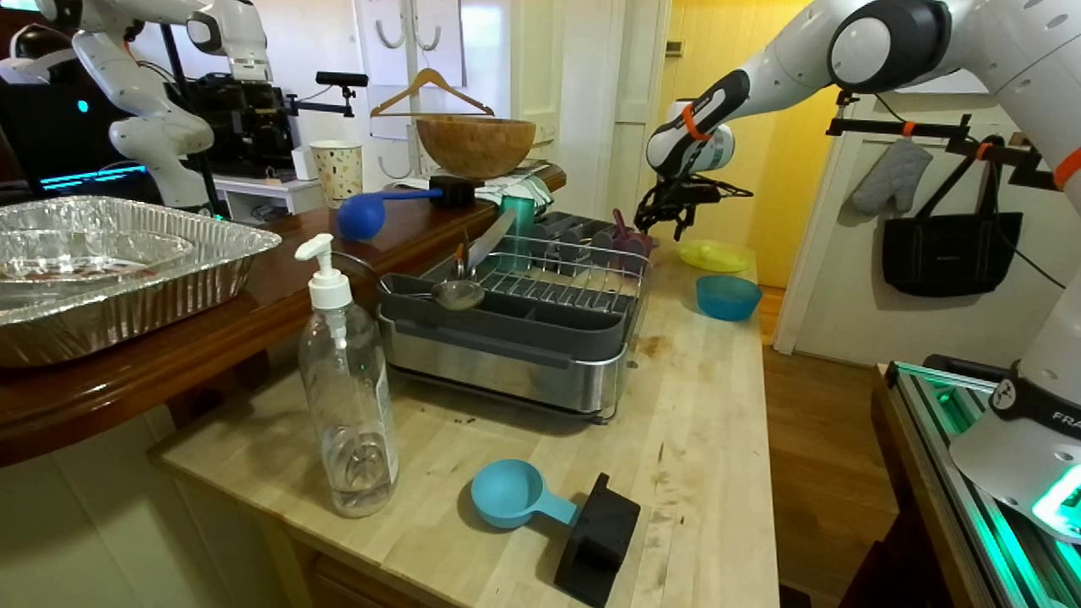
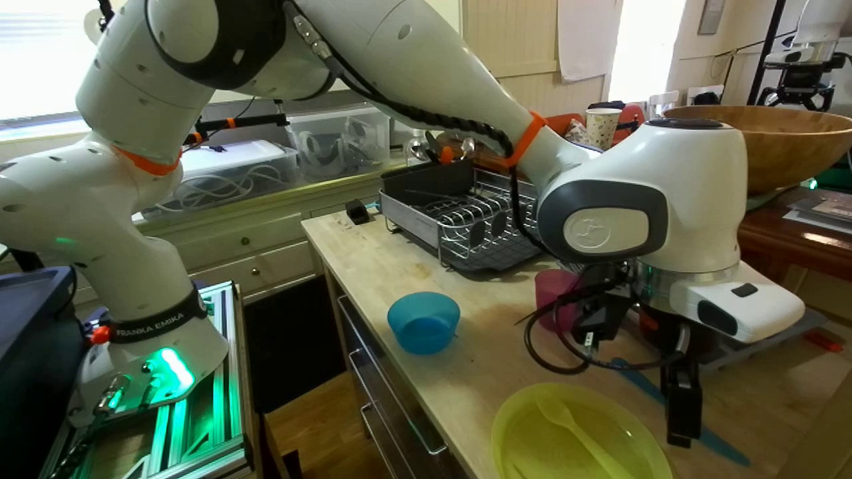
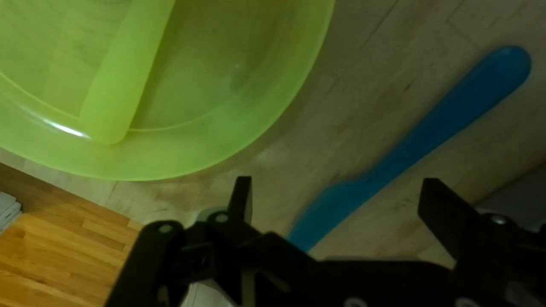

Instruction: Turn the blue bowl upside down, then place the blue spoon inside

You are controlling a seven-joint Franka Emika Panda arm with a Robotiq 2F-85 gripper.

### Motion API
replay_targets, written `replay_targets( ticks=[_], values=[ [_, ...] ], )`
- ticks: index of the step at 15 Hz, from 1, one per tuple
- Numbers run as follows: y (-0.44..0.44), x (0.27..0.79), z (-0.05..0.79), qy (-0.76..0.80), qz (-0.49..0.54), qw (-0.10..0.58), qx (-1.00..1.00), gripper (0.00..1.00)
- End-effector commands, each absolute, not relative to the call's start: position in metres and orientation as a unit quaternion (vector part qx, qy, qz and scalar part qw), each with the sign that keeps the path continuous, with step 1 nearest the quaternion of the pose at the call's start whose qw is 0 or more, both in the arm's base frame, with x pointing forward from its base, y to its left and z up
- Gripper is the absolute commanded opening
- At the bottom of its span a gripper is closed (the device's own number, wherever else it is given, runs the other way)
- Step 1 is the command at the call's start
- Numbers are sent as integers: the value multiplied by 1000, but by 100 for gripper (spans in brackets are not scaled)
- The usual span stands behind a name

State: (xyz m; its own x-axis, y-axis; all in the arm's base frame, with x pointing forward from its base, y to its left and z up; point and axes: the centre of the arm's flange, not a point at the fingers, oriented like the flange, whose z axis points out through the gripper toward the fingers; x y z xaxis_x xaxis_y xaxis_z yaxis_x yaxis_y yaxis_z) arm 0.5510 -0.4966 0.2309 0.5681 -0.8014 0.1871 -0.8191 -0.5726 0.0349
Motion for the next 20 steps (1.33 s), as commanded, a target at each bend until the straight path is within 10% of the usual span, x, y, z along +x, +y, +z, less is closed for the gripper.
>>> replay_targets(
  ticks=[1, 4, 5, 16, 20],
  values=[
    [-504, 557, 220, -453, 91, 48, 885, 100],
    [-503, 560, 218, -450, 90, 47, 887, 95],
    [-502, 561, 218, -448, 90, 47, 888, 74],
    [-503, 564, 220, -440, 89, 51, 892, 1],
    [-506, 565, 224, -439, 92, 55, 892, 1]
  ],
)
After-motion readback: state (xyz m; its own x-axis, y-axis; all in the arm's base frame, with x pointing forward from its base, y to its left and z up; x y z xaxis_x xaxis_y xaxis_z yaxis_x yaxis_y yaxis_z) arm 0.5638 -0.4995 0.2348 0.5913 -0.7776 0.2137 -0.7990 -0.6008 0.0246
